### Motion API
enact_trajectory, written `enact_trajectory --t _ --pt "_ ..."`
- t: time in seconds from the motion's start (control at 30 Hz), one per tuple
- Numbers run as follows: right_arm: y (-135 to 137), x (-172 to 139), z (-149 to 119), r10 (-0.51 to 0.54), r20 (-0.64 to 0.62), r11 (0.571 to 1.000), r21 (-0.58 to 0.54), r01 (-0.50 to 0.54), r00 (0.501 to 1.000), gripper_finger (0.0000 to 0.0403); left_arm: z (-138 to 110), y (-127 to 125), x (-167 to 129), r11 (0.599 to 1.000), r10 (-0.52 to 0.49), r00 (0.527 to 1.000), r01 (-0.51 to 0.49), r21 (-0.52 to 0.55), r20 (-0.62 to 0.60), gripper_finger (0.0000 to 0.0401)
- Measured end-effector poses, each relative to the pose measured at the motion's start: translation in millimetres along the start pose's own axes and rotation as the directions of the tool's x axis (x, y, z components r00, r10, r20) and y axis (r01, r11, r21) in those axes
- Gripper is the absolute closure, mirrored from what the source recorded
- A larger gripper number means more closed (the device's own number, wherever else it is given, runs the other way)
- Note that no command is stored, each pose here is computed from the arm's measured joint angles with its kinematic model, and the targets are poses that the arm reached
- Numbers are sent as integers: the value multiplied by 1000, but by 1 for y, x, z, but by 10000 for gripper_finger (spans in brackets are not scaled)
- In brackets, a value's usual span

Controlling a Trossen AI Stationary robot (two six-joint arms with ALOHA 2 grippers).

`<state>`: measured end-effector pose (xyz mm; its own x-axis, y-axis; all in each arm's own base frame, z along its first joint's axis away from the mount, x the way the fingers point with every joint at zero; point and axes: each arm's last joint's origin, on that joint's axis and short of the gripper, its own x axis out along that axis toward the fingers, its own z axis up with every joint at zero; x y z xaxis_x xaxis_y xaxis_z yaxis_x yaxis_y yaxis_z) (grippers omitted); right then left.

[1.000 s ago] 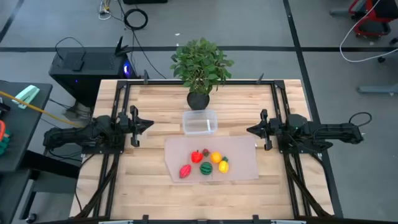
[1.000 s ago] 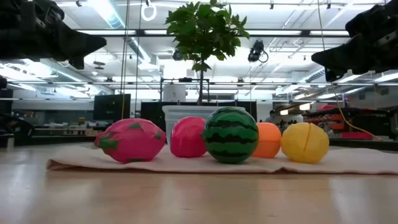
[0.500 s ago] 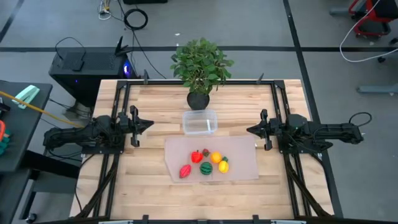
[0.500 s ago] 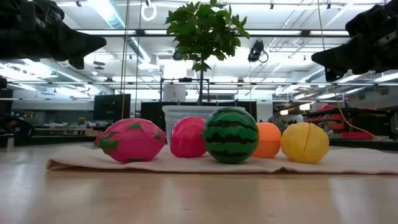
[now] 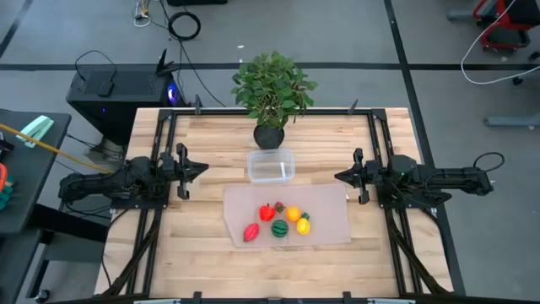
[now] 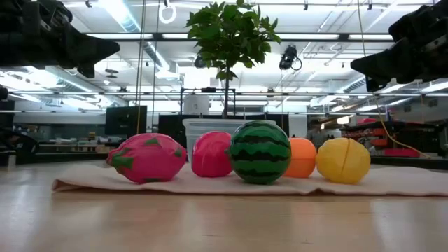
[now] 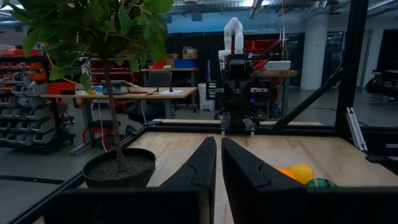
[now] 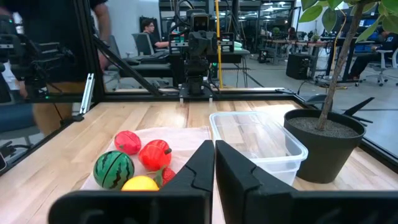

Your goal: Pick and placing Produce into tupperware

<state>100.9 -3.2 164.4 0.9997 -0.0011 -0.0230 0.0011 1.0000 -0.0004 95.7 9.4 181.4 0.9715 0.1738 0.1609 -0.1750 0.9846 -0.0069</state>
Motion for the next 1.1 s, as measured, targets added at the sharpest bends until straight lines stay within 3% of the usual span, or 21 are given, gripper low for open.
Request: enact_trajectory --t 1.1 --pt "0 0 0 0 0 1000 0 0 1000 382 0 0 0 1000 0 1000 0 0 0 371"
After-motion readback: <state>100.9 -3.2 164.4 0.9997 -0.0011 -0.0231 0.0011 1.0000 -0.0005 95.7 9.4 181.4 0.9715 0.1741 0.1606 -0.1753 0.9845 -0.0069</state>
